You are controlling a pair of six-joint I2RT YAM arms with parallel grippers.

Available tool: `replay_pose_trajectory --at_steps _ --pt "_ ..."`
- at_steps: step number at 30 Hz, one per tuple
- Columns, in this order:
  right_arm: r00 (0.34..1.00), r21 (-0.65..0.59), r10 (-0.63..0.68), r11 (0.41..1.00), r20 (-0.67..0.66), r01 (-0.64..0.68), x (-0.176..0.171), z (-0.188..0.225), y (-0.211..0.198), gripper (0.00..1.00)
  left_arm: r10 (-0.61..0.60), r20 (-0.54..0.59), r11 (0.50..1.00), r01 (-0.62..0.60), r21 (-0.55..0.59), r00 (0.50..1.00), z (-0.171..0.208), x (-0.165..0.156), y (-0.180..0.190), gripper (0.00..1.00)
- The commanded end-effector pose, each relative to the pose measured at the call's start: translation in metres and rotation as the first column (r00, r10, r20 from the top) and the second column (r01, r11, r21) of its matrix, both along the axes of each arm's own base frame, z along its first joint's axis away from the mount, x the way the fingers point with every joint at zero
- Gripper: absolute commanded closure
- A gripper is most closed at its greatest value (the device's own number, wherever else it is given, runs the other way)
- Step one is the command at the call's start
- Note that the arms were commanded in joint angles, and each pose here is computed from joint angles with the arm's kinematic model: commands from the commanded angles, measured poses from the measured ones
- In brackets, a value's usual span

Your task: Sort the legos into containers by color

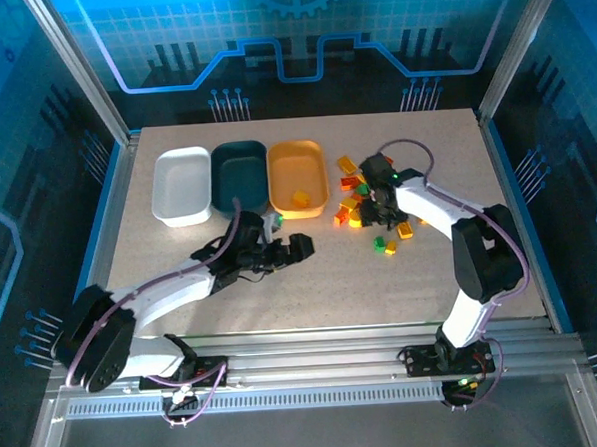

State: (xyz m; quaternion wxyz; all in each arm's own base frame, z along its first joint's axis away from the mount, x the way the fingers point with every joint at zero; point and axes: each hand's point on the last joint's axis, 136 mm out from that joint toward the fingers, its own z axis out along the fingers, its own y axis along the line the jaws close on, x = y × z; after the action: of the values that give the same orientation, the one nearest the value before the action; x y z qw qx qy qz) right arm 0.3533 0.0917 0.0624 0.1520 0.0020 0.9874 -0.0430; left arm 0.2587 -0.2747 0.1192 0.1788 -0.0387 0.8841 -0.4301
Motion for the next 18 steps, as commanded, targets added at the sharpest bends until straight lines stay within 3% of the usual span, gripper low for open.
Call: replay_pose_trajectory --at_steps 1,6,12,15,18 --pt "0.995 0.054 -0.097 0.994 0.036 0.095 -0.002 0.007 -0.022 0.32 -0.105 0.086 0.992 0.11 -0.065 0.991 0.028 0.002 -0.039 0.01" --pt "0.987 0.059 -0.152 0.986 -0.051 0.155 -0.005 -0.016 -0.046 0.31 -0.153 0.068 0.983 0.159 -0.093 0.986 0.026 0.003 -0.064 0.01" --pt "0.981 0.049 -0.169 0.983 -0.095 0.175 -0.006 -0.031 -0.051 0.31 -0.153 0.068 0.982 0.159 -0.105 0.986 0.027 0.005 -0.066 0.02" --pt "0.976 0.074 -0.178 0.979 -0.127 0.188 -0.006 -0.039 -0.05 0.37 -0.153 0.065 0.983 0.159 -0.097 0.986 0.025 0.002 -0.063 0.02" --pt "0.975 0.08 -0.183 0.978 -0.125 0.193 -0.006 -0.04 -0.049 0.5 -0.148 0.075 0.985 0.154 -0.083 0.986 0.026 0.001 -0.06 0.02"
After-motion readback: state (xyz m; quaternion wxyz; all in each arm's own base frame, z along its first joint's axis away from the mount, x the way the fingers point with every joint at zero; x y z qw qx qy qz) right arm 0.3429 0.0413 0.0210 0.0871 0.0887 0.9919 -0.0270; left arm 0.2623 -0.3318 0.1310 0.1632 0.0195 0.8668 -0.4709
